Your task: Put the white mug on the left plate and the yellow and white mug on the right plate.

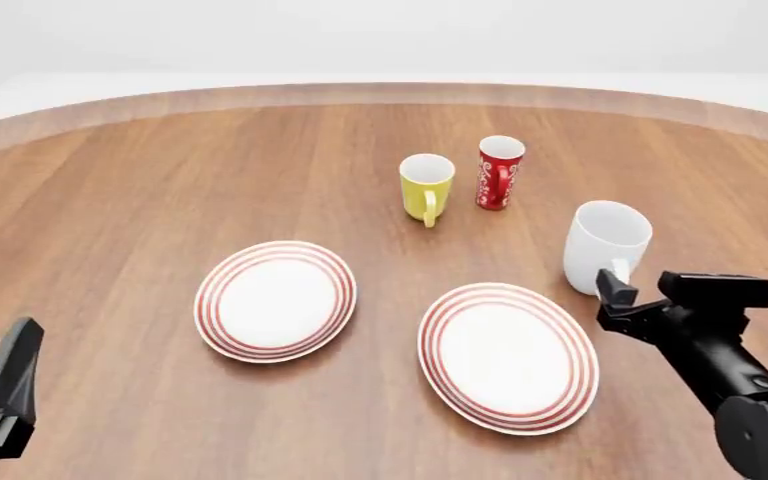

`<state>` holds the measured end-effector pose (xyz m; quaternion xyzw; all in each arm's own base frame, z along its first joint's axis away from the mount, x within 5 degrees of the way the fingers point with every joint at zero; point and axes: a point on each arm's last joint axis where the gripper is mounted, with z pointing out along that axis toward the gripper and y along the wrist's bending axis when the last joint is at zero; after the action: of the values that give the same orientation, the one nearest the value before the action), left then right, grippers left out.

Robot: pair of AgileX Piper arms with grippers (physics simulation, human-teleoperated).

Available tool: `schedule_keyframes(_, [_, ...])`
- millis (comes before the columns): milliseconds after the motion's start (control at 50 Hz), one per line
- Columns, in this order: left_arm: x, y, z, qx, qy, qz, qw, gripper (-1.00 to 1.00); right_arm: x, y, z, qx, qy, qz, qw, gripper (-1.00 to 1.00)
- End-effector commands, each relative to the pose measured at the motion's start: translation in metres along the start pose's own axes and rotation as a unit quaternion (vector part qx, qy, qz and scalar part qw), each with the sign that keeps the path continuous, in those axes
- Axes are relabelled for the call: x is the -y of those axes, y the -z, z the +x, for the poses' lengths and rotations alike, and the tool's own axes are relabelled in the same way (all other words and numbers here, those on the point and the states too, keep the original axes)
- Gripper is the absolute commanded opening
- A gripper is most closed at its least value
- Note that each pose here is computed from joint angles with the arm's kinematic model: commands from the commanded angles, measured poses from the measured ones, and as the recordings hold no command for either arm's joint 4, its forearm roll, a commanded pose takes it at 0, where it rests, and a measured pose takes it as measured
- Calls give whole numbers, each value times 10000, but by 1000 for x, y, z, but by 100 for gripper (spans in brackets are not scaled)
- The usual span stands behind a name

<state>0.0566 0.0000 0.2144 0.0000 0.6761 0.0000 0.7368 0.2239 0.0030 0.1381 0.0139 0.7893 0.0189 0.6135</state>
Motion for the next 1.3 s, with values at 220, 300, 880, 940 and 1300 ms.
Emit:
schedule_keyframes(220, [0,0,0,0,0,0,10000,100,3,-29,14,-235,-25,53,9997,100])
schedule_keyframes(300, [0,0,0,0,0,0,10000,100,3,-30,15,-246,-26,48,9997,100])
schedule_keyframes(880, [0,0,0,0,0,0,10000,100,5,-38,30,-438,-86,92,9990,100])
schedule_keyframes(940, [0,0,0,0,0,0,10000,100,5,-39,31,-455,-91,99,9989,100])
schedule_keyframes(1300, [0,0,0,0,0,0,10000,100,6,-41,34,-489,-126,102,9987,-100])
